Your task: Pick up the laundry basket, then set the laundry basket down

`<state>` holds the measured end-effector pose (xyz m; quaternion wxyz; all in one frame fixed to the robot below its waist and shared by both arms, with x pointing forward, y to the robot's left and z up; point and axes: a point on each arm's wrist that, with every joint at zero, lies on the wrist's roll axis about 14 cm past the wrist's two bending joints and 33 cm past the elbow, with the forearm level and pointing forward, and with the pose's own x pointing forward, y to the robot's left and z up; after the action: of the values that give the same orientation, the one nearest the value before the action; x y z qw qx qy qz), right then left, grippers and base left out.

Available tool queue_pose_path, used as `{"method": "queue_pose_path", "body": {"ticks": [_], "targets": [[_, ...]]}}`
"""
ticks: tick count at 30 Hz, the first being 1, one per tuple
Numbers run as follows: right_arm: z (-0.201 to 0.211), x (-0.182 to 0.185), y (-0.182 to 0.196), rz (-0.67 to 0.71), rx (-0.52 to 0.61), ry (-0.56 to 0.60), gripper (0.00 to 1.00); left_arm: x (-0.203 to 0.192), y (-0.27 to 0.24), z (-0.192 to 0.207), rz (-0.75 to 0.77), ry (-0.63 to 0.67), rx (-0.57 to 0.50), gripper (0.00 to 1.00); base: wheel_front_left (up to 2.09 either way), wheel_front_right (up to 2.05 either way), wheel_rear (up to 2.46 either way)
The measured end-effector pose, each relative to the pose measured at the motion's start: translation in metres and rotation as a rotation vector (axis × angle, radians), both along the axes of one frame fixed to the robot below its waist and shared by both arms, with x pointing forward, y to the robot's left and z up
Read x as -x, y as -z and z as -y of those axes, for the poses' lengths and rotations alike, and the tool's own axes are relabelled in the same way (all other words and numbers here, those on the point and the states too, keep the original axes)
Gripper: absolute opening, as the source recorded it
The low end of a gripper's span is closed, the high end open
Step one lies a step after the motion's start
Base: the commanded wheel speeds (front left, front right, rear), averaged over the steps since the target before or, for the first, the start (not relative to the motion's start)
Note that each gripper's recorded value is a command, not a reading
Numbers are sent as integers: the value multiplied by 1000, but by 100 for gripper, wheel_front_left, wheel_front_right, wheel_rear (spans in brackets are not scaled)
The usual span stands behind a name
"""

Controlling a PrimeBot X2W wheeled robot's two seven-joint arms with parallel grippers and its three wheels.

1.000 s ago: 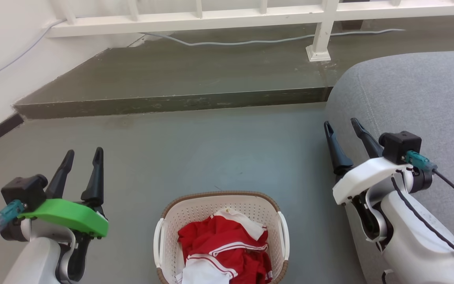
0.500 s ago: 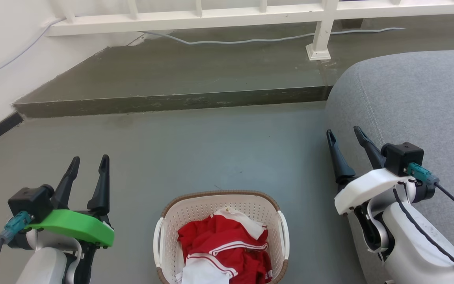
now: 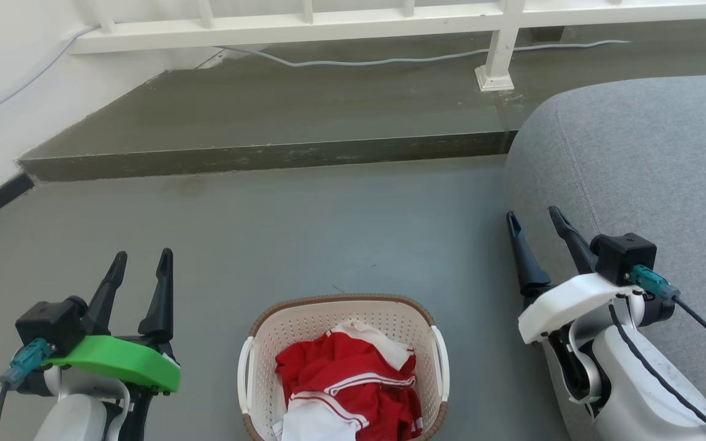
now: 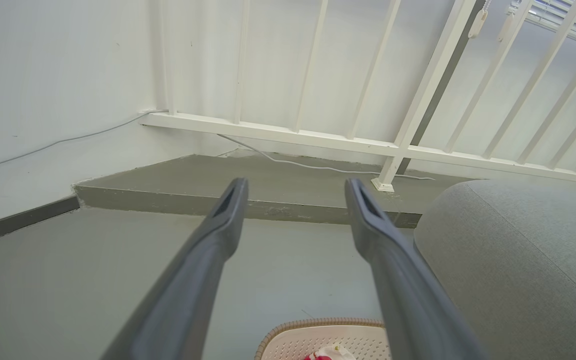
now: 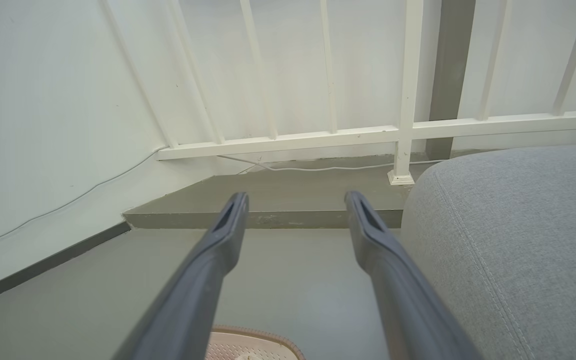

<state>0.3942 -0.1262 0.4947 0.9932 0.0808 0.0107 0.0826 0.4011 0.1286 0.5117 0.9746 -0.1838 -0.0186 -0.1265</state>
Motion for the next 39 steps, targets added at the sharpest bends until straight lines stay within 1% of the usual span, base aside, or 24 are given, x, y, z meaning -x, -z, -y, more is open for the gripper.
{"method": "queue_pose_path", "body": {"ticks": [6,18,19,25,28,33,36,39], "targets": [[1,-1,-1,6,5,4,100,0,0,1,6,4,-17,100,0,0,0],[0,2,3,-1,9,1,100,1,2,2,5,-1,-5,100,0,0,0],[0,3,4,-5,10,0,0,2,4,2,-2,-1,-4,0,0,0,0],[-3,21,37,-106,-1,4,0,14,30,9,-89,2,15,0,0,0,0],[1,21,36,-111,-26,19,0,14,31,8,-100,-4,32,0,0,0,0],[5,18,36,-133,-94,42,0,13,31,1,-121,-31,92,0,0,0,0],[8,17,35,-146,-149,57,0,13,32,-1,-139,-41,137,0,0,0,0],[11,16,35,-159,-195,71,0,13,32,-4,-151,-50,160,0,0,0,0]]}}
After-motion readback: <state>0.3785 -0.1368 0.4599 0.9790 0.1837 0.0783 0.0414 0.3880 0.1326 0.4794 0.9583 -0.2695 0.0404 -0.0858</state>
